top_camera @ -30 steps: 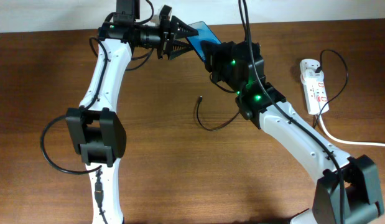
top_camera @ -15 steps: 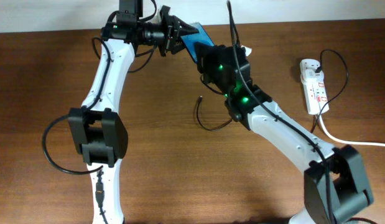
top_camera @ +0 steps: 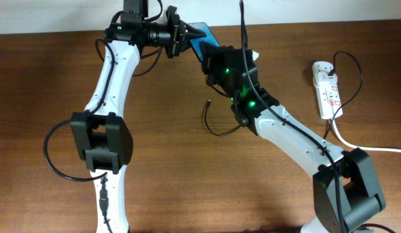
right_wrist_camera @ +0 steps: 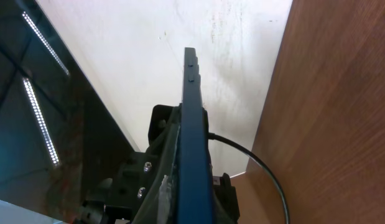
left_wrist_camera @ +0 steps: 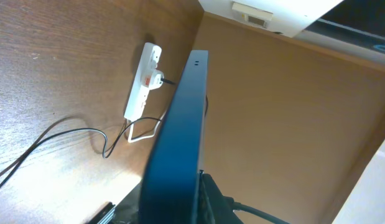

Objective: Plug charger to phone and switch on socket
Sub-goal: 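Grasp the black USB-C cable end with the right gripper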

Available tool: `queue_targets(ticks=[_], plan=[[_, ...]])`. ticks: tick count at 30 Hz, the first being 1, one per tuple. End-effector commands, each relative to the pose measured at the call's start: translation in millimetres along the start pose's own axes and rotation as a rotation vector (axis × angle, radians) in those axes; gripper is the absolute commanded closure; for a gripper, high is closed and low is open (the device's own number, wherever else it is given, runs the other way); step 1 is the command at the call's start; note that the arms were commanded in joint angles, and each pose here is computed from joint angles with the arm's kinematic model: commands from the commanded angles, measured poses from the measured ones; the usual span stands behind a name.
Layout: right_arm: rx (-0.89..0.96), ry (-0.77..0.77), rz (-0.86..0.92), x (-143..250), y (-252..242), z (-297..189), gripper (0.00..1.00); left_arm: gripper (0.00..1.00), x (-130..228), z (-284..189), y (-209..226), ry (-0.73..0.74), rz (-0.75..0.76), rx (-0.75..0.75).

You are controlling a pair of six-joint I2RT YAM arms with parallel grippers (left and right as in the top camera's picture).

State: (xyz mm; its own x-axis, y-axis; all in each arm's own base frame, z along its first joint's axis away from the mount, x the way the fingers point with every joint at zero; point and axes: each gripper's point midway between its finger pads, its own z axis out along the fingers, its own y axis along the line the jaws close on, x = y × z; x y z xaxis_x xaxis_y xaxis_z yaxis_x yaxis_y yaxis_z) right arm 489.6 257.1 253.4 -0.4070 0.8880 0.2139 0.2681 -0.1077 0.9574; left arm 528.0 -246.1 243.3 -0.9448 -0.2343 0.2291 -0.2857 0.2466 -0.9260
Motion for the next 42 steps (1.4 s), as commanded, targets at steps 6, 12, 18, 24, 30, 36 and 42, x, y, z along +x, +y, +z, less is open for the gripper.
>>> queue_targets(ticks=[6, 12, 18, 24, 30, 36, 42], plan=[[-0.008, 0.017, -0.112, 10, 4, 1, 0.53, 1.00, 0, -2, -5, -0.021, -0.013, -0.006], [-0.002, -0.047, -0.280, -19, 7, 1, 0.02, 1.00, 0, -12, 0, -0.009, 0.146, -0.007], [0.181, 0.015, -0.692, -93, -22, -12, 0.01, 1.00, -14, -58, 13, -0.024, 0.323, 0.014], [0.471, 0.076, -0.778, -132, -84, -41, 0.02, 1.00, -12, -94, 15, 0.000, 0.478, 0.097], [0.628, 0.252, -0.889, -95, -130, -58, 0.07, 1.00, 6, -105, 69, 0.036, 0.545, -0.079], [0.543, 0.462, -0.826, -41, -164, -32, 0.45, 1.00, 1, -115, 57, 0.014, 0.458, -0.005], [0.610, 0.584, -0.720, -36, -226, -23, 0.66, 1.00, -1, -122, 54, 0.004, 0.431, 0.022]])
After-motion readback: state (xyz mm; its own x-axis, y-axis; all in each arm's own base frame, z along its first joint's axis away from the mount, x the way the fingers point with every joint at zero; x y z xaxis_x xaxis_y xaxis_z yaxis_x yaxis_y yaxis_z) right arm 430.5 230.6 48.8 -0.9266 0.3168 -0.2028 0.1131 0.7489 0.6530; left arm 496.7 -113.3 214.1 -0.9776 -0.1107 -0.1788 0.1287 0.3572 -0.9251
